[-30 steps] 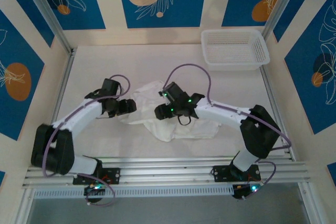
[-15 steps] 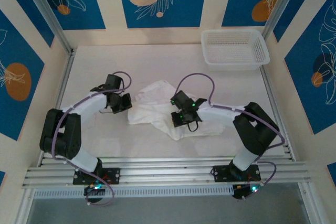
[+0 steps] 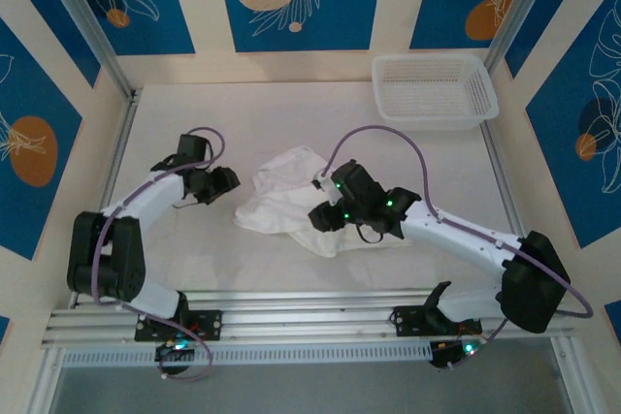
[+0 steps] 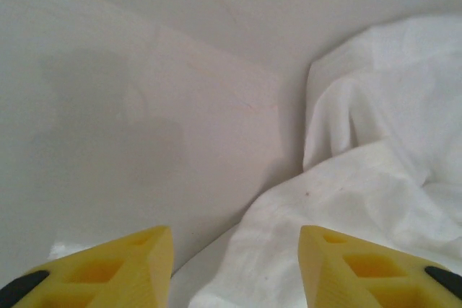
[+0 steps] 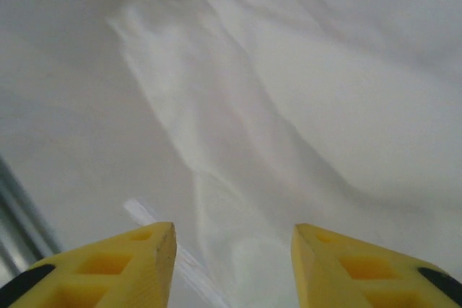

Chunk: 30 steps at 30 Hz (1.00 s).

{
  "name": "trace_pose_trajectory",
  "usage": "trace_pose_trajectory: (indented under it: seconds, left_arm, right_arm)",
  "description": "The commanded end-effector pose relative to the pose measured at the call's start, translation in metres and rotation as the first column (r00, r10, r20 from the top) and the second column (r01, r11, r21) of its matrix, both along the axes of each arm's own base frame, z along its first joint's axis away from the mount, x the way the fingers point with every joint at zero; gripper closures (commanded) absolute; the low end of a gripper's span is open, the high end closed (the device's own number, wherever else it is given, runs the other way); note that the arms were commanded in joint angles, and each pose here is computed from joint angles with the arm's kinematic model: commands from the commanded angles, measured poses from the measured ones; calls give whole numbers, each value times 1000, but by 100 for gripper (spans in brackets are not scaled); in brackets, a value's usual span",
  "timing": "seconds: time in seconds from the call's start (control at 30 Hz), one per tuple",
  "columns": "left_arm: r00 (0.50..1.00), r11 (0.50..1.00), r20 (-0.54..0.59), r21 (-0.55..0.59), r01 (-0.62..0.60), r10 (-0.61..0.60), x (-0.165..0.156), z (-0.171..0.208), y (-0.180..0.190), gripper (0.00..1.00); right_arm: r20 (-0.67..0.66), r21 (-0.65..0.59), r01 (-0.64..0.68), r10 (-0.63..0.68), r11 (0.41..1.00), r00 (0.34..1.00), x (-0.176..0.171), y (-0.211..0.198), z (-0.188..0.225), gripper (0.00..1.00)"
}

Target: Fold the inside-out t-shirt

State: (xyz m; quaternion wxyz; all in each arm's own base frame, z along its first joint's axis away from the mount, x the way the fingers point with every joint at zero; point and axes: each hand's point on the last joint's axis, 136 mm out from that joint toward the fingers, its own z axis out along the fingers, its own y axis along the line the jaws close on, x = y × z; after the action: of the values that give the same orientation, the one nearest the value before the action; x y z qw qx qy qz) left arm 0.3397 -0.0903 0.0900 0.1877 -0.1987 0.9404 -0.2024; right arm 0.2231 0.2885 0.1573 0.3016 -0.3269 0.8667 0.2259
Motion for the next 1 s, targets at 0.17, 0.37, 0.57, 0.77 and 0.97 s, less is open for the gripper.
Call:
trace_pose_trajectory:
  seconds: [0.17, 0.37, 0.57, 0.77, 0.97]
  left_arm:
    - [952, 989, 302, 117, -92, 53, -40, 128, 41, 50]
    - [910, 977, 415, 198, -79, -11, -85, 173, 54, 50]
    - [926, 978, 375, 202, -44, -36, -101, 158, 52, 50]
    - [927, 979, 373, 200, -50, -29, -99, 154, 53, 50]
    - [926, 978, 376, 201, -55, -25, -95, 156, 53, 50]
  right_arm:
    - [55, 138, -255, 249, 957, 967, -3, 130, 23, 62]
    - [-86, 63, -284, 289, 957, 953, 19, 178, -41, 77]
    - [-234, 21, -282, 279, 959, 931, 31, 201, -87, 77]
    - [-289, -16, -235, 221, 972, 931, 38, 205, -115, 74]
    - [-318, -44, -254, 228, 966, 920, 28, 202, -127, 74]
